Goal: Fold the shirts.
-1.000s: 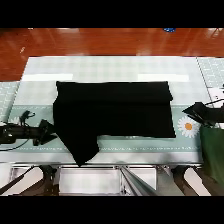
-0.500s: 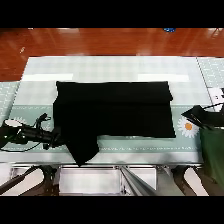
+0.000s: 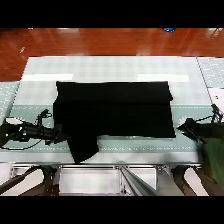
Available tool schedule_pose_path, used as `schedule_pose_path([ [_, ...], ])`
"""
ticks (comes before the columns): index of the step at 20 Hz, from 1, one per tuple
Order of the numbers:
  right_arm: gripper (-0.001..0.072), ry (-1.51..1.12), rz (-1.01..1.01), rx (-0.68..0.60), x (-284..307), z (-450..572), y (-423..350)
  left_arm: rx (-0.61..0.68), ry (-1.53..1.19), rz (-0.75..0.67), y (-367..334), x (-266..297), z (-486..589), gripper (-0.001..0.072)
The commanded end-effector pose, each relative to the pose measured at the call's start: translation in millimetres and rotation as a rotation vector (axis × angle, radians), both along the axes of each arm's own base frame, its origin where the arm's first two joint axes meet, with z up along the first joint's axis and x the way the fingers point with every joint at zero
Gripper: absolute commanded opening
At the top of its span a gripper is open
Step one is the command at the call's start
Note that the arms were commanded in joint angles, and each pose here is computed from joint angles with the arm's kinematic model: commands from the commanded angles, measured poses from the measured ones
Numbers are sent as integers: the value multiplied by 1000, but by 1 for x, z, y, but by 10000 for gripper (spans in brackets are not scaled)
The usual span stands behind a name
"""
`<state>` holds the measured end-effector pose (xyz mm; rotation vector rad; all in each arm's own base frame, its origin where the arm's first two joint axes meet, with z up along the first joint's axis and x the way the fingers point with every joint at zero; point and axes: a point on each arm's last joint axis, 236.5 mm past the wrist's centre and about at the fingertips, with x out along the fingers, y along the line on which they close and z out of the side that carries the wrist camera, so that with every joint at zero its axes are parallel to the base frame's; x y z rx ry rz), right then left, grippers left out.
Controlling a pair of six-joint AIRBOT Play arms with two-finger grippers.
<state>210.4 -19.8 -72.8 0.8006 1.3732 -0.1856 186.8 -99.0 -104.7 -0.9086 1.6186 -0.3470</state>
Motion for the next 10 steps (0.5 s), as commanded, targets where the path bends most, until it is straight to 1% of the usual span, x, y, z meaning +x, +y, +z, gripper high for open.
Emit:
schedule_pose_path([
  [1, 417, -2, 0, 88, -3, 0, 19, -39, -20, 1, -6, 4, 7, 22],
  [3, 417, -143, -45, 269, 23, 25, 35, -39, -20, 1, -6, 4, 7, 22],
  [4, 417, -192, -109, 330, 31, 35, 28, -38, -21, 1, -6, 4, 7, 21],
  [5, 417, -206, -155, 341, 29, 36, 16, -39, -20, 1, -6, 4, 7, 21],
  [7, 417, -101, -211, 261, 5, 15, -8, -39, -20, 1, -6, 4, 7, 21],
  [8, 417, -46, -192, 239, -8, 5, -8, -38, -21, 1, -6, 4, 7, 22],
  [10, 417, 44, -179, 251, -26, -10, -2, -38, -21, 1, -6, 4, 7, 22],
])
